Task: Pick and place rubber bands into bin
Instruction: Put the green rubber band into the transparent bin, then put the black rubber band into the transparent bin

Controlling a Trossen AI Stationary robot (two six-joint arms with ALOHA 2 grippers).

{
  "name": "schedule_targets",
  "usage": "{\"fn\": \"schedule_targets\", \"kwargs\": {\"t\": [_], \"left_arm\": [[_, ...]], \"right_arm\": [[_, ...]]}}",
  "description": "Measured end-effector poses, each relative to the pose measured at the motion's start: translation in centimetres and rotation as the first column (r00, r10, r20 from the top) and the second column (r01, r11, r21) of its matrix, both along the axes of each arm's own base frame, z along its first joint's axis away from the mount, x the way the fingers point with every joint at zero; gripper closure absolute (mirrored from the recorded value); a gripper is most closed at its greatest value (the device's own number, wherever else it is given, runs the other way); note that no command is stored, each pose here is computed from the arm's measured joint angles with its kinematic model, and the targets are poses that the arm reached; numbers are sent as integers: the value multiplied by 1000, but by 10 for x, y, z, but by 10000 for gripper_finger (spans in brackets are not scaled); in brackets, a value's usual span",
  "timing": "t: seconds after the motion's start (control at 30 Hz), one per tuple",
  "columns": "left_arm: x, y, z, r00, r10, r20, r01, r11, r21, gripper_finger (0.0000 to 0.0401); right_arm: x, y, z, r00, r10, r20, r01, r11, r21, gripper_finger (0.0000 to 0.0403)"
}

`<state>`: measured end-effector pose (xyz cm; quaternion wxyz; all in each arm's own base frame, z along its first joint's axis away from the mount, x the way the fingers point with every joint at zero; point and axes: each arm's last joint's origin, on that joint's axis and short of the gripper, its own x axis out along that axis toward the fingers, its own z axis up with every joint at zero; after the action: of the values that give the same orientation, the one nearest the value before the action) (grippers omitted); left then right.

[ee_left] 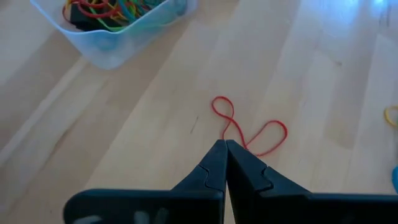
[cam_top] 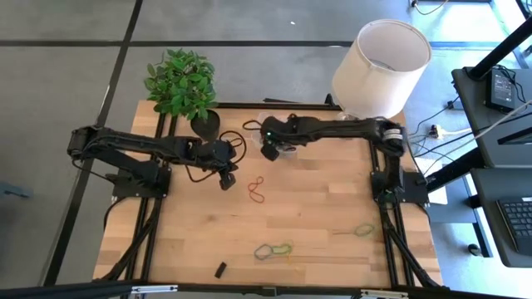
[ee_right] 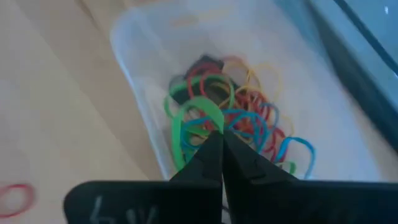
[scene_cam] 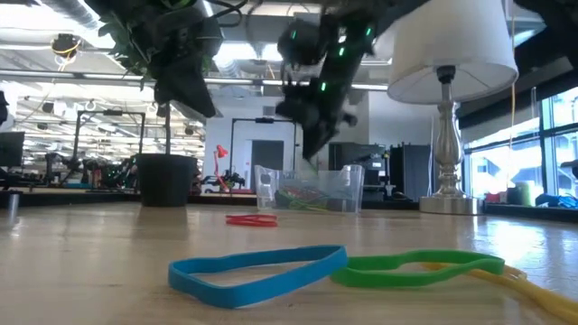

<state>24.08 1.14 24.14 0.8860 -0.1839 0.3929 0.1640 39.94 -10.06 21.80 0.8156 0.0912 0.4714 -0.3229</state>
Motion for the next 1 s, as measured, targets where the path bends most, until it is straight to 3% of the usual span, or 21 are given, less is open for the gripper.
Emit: {"fn": "schedule_targets", "kwargs": {"t": [0.17, 0.3, 0.83, 1.0], "left_arm": [[0, -3, 0, 1000, 23, 6, -23, 1000, -12, 399], [0, -4, 0, 1000, 24, 6, -24, 1000, -3, 399], [0, -3, 0, 1000, 13, 0, -13, 999, 36, 399], [0, -3, 0, 999, -41, -14, 42, 996, 79, 399]], "right_arm": [[6, -16, -38, 996, -27, -87, 28, 999, 21, 394], [5, -22, -53, 990, -40, -136, 45, 998, 34, 382], [0, -22, -45, 989, -56, -136, 67, 995, 78, 283], [-6, -20, -29, 987, -133, -90, 142, 984, 104, 268]]}}
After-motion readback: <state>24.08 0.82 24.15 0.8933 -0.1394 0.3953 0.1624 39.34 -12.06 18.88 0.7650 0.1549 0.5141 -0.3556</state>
